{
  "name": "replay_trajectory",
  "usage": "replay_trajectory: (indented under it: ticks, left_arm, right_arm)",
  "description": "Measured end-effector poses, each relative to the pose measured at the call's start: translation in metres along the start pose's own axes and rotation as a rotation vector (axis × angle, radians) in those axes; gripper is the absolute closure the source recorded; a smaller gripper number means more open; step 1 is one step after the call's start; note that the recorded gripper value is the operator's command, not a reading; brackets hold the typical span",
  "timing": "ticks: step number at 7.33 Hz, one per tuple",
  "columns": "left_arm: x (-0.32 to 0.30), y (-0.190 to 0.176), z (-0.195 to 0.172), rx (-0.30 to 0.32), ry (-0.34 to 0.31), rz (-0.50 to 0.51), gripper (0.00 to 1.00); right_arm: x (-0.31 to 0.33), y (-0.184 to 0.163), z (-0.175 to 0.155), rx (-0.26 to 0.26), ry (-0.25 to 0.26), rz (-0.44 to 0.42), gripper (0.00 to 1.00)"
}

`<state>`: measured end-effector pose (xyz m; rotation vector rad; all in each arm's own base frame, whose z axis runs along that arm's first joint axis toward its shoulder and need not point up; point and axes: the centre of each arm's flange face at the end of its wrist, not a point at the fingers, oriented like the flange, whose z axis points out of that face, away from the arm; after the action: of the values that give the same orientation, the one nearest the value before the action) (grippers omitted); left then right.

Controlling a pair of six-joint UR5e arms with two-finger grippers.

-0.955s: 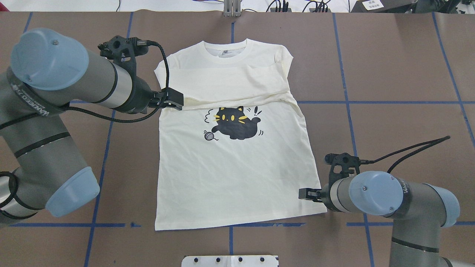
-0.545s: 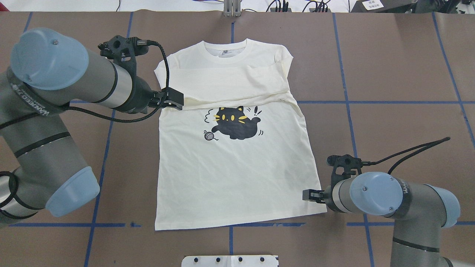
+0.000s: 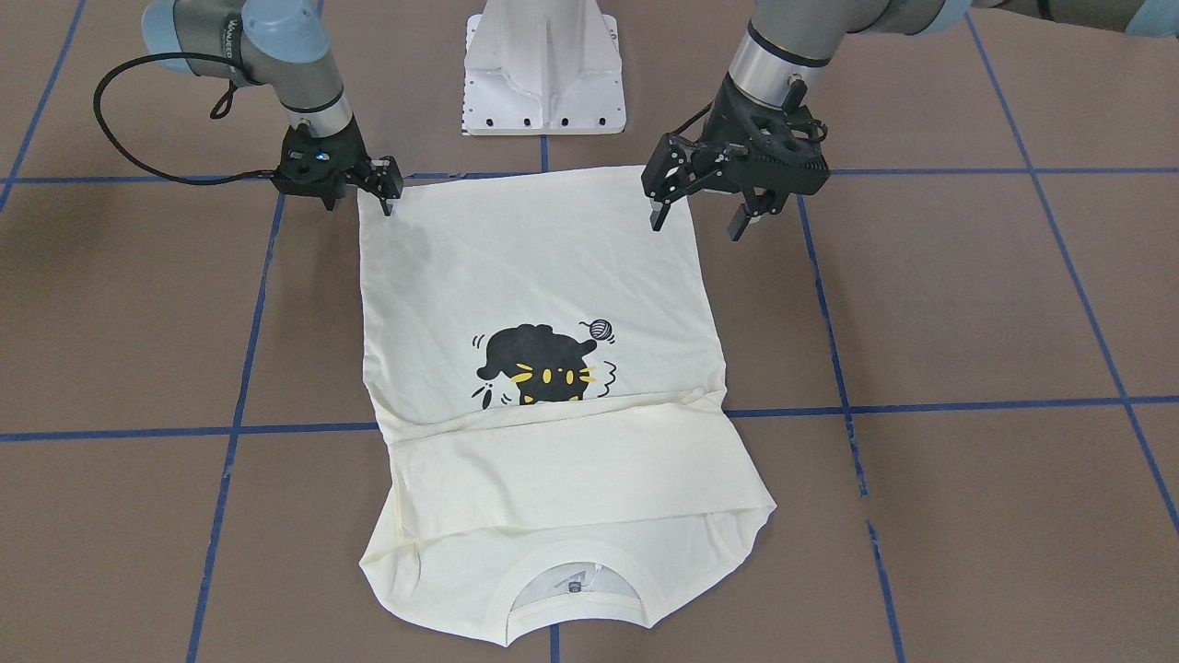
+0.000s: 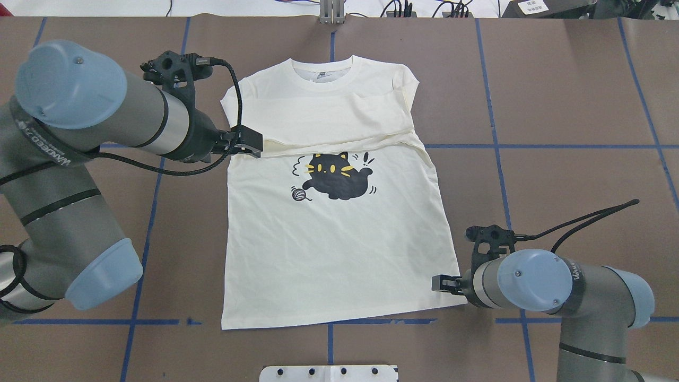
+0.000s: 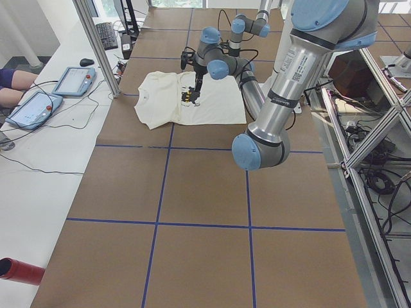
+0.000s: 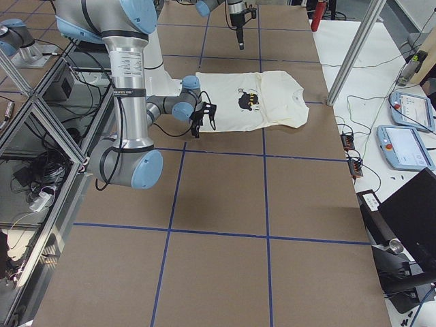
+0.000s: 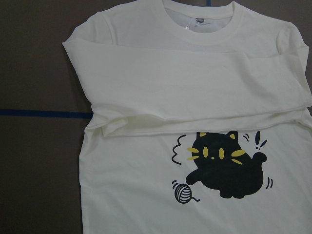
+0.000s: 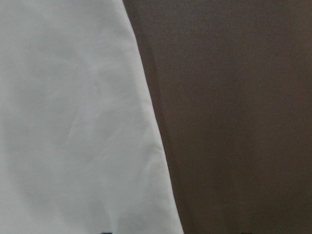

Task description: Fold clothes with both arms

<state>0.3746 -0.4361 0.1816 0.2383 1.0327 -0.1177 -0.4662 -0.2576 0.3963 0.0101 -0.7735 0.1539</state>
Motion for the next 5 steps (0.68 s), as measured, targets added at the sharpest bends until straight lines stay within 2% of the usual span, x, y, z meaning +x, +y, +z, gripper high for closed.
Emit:
replay_trajectory:
  ticks: [1, 3, 5]
  left_arm:
    - [0.0004, 0.0000, -0.0003, 0.000, 0.001, 0.000, 0.00]
    - [0.0009, 0.0001, -0.0009, 0.000, 0.003, 0.001, 0.00]
    - [0.0009, 0.0001, -0.0011, 0.000, 0.003, 0.000, 0.00]
  right_arm:
    - [-0.0014, 0.0044, 0.0008, -0.006, -0.001, -0.006, 0.17]
    - [-0.0028, 0.0095, 0.0012, -0.015, -0.002, -0.011, 0.41]
    - [-0.0022, 0.0113, 0.0008, -0.030, -0.003, -0.012, 0.52]
